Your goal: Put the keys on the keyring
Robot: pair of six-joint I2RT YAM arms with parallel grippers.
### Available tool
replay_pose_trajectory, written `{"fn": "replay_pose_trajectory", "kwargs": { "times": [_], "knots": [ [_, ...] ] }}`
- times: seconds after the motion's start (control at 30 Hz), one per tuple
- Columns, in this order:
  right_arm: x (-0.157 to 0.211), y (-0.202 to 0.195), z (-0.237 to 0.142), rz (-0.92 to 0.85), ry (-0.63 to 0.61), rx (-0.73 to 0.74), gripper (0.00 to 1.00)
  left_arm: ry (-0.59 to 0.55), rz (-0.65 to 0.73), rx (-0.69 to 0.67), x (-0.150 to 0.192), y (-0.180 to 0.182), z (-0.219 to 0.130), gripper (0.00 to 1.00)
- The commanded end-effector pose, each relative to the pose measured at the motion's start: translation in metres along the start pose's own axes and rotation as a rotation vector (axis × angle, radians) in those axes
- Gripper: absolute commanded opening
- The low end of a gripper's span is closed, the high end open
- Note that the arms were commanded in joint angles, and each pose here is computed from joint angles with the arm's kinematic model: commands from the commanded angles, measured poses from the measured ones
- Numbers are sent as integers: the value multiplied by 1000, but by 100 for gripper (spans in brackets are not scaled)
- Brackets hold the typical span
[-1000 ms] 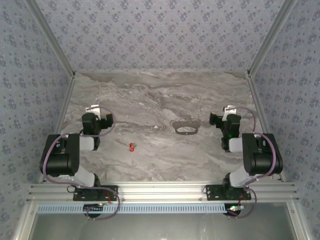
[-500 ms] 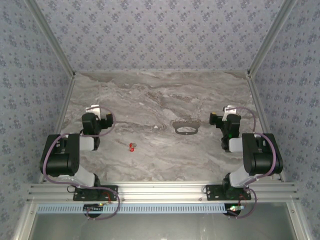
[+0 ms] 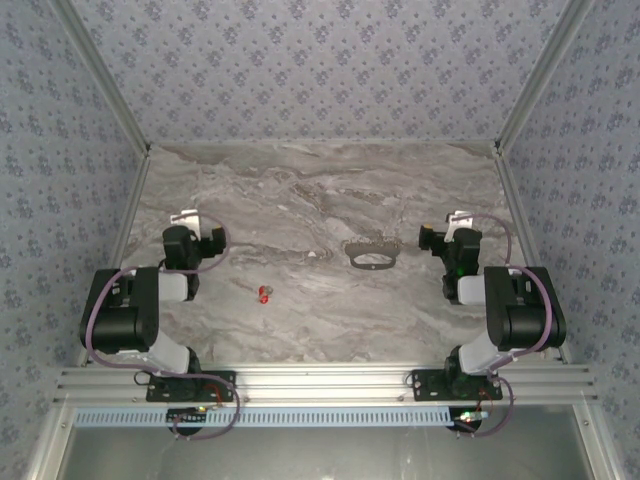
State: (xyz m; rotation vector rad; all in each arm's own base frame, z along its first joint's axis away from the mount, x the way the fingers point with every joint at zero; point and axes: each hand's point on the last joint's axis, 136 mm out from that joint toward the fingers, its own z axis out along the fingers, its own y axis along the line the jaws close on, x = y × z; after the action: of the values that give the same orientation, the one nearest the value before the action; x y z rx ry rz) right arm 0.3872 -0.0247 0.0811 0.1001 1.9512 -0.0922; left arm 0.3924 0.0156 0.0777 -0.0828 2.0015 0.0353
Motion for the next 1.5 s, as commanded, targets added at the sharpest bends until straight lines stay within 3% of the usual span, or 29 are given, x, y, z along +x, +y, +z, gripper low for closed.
{"fn": "replay_pose_trajectory", "kwargs": {
  "times": [0.0, 0.37, 0.57, 0.67, 0.77, 0.9, 0.97, 1.13, 1.27, 1.47],
  "knots": [
    [-4, 1, 1, 1, -8, 0, 100, -37, -5, 18, -13, -1, 1, 98],
    [-22, -19, -20, 15, -83, 104, 100, -29, -29, -30, -27, 8, -9, 98],
    [-46, -23, -30, 148, 115, 119, 100, 15, -59, -70, -42, 11, -25, 98],
    [-55, -32, -42, 349, 224, 170, 100, 96, -59, -63, -47, 5, -36, 98],
    [-64, -14, -43, 490, 272, 20, 100, 175, -67, -75, -54, 2, -50, 98],
    [-78, 10, -40, 514, 299, -114, 100, 257, -105, -75, -63, -3, -70, 98],
    [-73, 18, -40, 503, 363, -128, 100, 287, -145, -74, -66, -8, -79, 98],
    [-41, 51, -39, 511, 602, -231, 79, 291, -246, -46, -76, -26, -93, 98],
    [2, 85, -38, 485, 803, -284, 69, 287, -289, -16, -81, -43, -97, 98],
    [44, 123, -33, 442, 926, -274, 61, 351, -240, 38, -85, -73, -90, 98]
  ]
}}
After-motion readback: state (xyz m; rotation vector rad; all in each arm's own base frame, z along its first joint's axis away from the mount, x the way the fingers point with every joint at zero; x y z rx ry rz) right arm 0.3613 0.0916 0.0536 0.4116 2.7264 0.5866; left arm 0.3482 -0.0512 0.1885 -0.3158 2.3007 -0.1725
